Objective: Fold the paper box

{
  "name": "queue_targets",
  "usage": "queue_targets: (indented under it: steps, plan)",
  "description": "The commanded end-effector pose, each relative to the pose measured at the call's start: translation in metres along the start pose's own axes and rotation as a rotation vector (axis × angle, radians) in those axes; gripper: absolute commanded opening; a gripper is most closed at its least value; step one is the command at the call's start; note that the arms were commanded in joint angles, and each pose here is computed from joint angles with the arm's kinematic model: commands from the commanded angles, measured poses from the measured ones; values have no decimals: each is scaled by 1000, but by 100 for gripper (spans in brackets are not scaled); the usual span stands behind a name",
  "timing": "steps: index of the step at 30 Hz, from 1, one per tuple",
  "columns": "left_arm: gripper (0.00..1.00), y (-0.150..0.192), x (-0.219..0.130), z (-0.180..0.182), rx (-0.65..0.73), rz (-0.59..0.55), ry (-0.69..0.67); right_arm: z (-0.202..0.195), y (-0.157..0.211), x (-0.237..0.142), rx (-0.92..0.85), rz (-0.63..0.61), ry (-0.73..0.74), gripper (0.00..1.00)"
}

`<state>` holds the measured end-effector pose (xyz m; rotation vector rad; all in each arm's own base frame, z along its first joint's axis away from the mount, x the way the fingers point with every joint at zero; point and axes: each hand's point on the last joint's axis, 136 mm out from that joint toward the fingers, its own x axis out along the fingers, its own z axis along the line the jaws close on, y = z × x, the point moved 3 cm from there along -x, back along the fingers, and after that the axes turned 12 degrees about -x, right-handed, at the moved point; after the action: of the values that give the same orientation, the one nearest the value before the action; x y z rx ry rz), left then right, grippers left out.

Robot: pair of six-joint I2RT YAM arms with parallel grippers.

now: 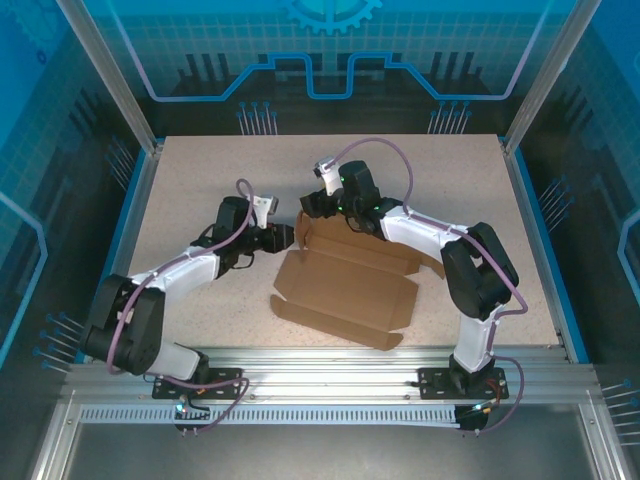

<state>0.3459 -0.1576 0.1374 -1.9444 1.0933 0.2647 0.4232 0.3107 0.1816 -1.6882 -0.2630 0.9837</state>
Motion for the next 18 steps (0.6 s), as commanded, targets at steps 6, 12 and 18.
queue_targets:
  steps: [6,12,18]
  plan:
    - [48,-3,19,-15,94,-23,116,10,51,0,94,173,-79,69]
    - [48,2,29,-26,137,-24,103,9,55,-2,153,163,-98,68]
    - [48,3,40,-26,174,-36,62,6,54,-5,203,144,-124,67]
